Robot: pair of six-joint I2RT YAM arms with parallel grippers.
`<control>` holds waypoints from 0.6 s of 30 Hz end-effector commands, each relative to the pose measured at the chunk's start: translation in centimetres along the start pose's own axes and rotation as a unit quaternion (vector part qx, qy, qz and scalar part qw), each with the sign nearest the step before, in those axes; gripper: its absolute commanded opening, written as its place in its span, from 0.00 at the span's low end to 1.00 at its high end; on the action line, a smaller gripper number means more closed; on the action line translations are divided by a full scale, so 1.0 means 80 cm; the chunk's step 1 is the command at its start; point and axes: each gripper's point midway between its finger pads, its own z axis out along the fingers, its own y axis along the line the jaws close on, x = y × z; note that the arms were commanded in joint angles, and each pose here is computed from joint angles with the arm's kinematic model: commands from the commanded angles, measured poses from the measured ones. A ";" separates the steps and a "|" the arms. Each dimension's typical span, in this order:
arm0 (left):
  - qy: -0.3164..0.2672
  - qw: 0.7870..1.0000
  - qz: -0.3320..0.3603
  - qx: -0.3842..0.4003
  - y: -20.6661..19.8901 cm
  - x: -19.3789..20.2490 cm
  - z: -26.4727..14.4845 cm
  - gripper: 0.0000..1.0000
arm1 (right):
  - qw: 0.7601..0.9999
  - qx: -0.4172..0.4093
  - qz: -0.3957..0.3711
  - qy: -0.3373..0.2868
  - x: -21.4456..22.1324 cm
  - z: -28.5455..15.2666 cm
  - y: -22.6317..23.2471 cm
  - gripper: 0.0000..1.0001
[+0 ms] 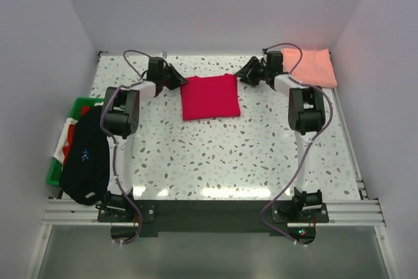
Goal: Fold and stack the t-shirts
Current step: Fold the tshirt, then neatly place the folded tshirt to the corner
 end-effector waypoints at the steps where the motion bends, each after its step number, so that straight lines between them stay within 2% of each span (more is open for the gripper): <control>1: -0.019 0.999 0.022 0.037 -0.026 -0.035 -0.003 0.11 | 0.998 0.033 -0.032 -0.031 -0.034 -0.045 0.008 0.50; 6: -0.033 0.997 0.045 0.057 -0.063 -0.061 -0.023 0.17 | 0.995 0.076 -0.056 -0.017 -0.014 -0.071 -0.010 0.61; 12: -0.051 0.994 0.047 0.088 -0.115 -0.080 -0.077 0.23 | 0.993 0.083 -0.080 0.020 0.018 -0.080 -0.016 0.63; 13: -0.044 0.995 0.035 0.084 -0.110 -0.070 -0.083 0.24 | 0.991 0.087 -0.093 0.028 0.027 -0.078 -0.016 0.63; 15: -0.060 0.992 0.038 0.102 -0.135 -0.076 -0.114 0.25 | 0.990 0.096 -0.098 0.041 0.040 -0.077 -0.021 0.64; 18: -0.050 0.994 0.013 0.098 -0.129 -0.044 -0.146 0.25 | 0.986 0.110 -0.111 0.059 0.063 -0.066 -0.022 0.64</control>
